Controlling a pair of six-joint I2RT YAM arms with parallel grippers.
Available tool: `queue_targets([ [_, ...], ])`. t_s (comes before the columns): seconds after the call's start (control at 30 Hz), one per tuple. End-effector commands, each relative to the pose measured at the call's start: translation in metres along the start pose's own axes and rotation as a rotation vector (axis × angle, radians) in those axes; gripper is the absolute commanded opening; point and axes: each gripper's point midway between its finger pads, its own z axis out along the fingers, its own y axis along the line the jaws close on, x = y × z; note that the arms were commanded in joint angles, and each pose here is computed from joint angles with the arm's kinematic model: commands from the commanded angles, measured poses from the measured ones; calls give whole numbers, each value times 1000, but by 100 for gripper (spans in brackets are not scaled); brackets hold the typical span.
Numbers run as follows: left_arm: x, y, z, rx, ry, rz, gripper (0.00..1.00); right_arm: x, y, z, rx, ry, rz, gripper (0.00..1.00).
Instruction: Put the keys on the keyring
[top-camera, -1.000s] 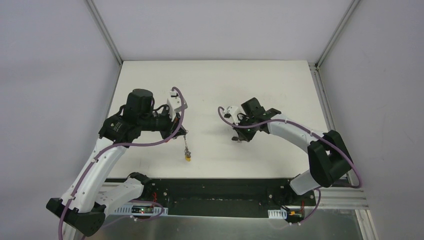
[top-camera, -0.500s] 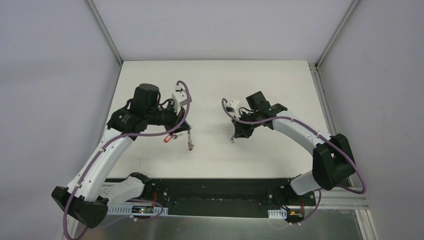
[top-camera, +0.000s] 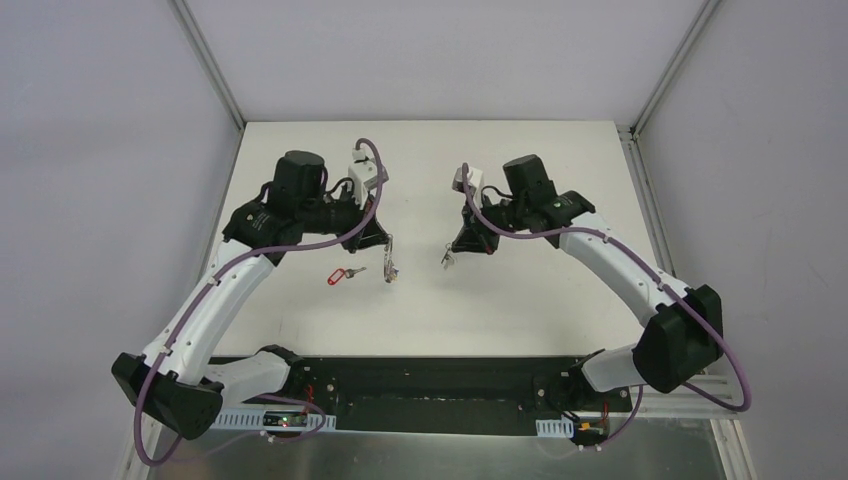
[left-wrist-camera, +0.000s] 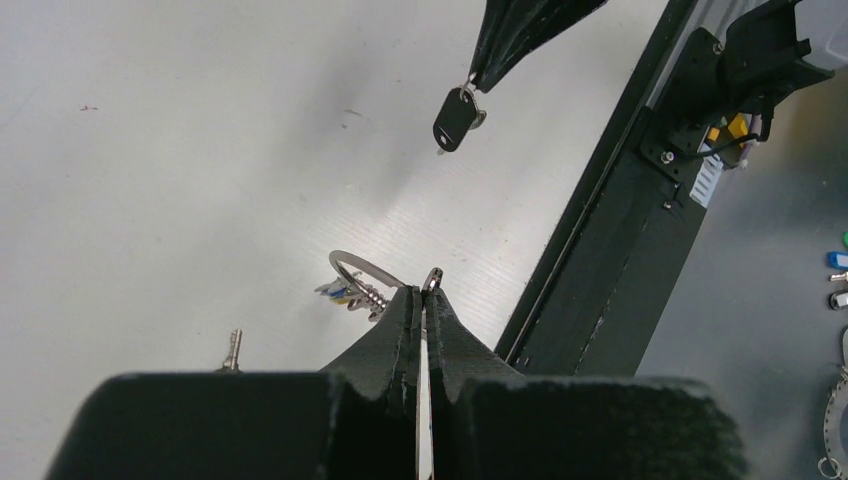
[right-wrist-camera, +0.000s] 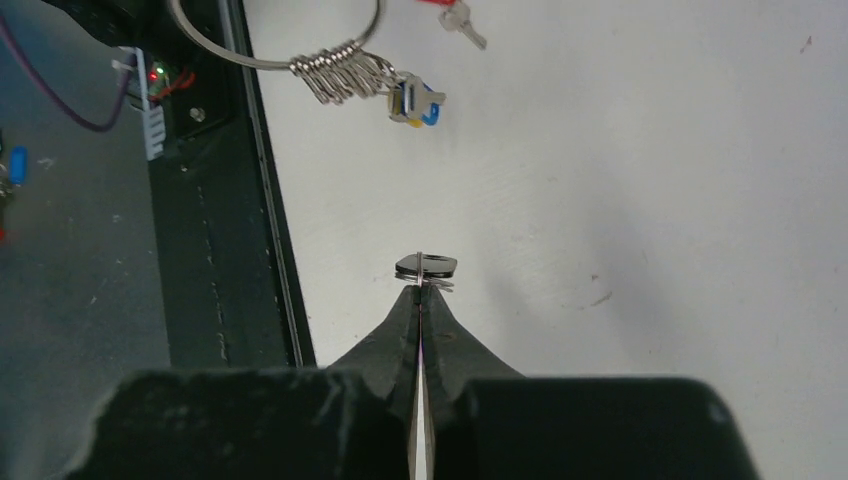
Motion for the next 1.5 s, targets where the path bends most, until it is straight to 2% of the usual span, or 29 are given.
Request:
queue_targets([
  [0.0, -41, -5, -8, -8, -110, 36, 0, -58, 31, -21, -109, -158, -48, 0],
  [0.23, -61, -12, -4, 3, -138, 36, 0, -98, 48, -36, -181, -231, -4, 0],
  [0.57, -70, -21, 11, 25, -120, -47, 0, -115, 55, -46, -162, -255, -17, 0],
  [0.77, -69, -24, 17, 24, -124, -126, 0, -109, 60, -40, -159, -218, -77, 0],
  [1.03, -65, -42, 19, 125, -150, -195, 0, -90, 70, -14, -150, -114, -196, 0],
  [1.47, -53, -64, 24, 278, -122, -277, 0, -80, 68, -26, -19, -110, -354, 0],
])
